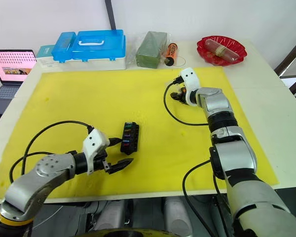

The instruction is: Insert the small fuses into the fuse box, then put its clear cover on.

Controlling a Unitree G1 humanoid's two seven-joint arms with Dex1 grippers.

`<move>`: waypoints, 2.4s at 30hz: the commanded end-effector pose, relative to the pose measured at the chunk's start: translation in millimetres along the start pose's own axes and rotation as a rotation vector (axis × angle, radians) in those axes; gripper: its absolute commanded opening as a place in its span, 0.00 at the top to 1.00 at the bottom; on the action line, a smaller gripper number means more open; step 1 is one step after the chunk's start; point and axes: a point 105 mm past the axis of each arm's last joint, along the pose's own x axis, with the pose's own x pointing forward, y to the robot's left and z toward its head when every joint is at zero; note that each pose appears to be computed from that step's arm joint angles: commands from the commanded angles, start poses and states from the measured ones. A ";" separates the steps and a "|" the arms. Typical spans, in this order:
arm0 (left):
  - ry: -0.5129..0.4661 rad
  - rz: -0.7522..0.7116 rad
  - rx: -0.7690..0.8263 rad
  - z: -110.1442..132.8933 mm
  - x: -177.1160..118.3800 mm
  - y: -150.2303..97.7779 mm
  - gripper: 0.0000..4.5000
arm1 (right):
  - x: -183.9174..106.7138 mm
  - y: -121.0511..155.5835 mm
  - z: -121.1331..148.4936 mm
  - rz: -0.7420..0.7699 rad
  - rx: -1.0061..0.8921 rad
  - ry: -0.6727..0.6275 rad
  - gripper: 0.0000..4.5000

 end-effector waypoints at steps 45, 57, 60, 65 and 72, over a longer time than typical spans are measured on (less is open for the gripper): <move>-0.093 0.342 -0.168 20.8 52.1 2.3 0.00 | -25.7 17.6 42.7 -0.009 -0.013 -0.134 0.58; -0.088 0.466 -0.156 18.2 35.0 25.3 0.33 | -24.4 21.0 40.5 -0.001 -0.011 -0.138 0.58; -0.091 0.502 -0.137 18.8 18.6 35.2 0.42 | -24.7 21.5 39.5 0.001 -0.010 -0.138 0.58; -0.086 0.531 -0.120 18.1 4.7 44.4 0.42 | -24.8 22.0 38.7 0.002 -0.007 -0.140 0.58; -0.078 0.437 -0.114 14.9 19.9 40.1 0.38 | -22.9 25.4 41.8 0.008 -0.005 -0.153 0.58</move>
